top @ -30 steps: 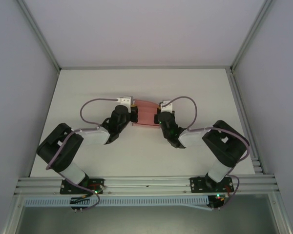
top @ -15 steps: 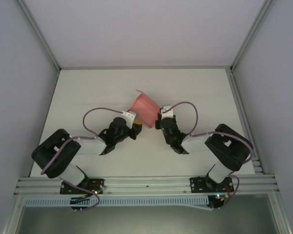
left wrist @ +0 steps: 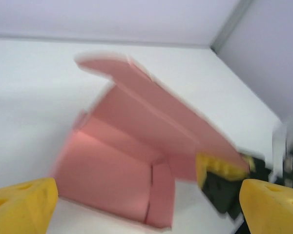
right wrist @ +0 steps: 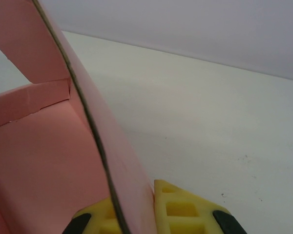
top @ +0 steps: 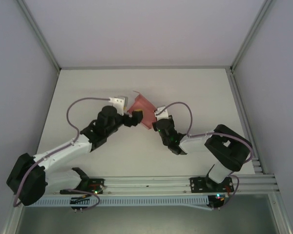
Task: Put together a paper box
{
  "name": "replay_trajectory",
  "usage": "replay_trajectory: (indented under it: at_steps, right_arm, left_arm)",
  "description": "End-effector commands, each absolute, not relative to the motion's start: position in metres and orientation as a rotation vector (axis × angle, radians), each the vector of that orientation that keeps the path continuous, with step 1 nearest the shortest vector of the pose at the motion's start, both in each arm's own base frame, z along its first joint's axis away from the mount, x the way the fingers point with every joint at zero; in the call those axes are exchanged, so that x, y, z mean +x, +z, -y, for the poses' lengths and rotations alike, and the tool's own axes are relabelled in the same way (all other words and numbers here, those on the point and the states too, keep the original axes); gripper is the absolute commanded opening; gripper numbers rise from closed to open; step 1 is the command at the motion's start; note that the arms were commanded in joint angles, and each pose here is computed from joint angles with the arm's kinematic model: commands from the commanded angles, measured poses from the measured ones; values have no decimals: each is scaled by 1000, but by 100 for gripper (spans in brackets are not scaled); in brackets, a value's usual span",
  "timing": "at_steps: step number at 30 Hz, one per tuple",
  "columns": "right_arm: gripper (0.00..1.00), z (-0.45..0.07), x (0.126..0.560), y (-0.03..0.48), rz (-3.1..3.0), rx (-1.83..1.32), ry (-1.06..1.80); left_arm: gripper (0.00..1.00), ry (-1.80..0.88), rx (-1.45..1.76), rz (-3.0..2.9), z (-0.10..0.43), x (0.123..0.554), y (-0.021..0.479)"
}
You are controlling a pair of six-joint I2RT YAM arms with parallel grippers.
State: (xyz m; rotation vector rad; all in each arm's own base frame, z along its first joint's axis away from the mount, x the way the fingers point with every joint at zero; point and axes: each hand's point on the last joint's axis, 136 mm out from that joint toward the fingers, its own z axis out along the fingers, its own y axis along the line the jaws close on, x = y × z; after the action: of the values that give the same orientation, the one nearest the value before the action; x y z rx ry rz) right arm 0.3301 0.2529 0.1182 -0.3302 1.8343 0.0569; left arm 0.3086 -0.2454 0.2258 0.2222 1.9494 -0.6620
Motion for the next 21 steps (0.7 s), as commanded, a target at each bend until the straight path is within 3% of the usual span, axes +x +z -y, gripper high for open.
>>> replay_trajectory:
  at_steps: [1, 7, 12, 14, 21]
  right_arm:
    - [1, -249, 326, 97, -1879, -444, -51]
    - [0, -257, 325, 92, -1880, -521, -51]
    - [1, -267, 324, 89, -1877, -590, -29]
    - [1, -268, 325, 87, -1885, -600, -45]
    - [1, -271, 328, 85, -1888, -620, -62]
  left_arm:
    - [99, -587, 30, -2137, 209, 331, 214]
    - [99, -911, 115, -2204, 242, 389, 229]
    - [90, -1035, 210, -2301, 275, 418, 208]
    - [81, -1088, 227, -2358, 284, 419, 193]
    - [78, -1091, 139, -2524, 272, 409, 140]
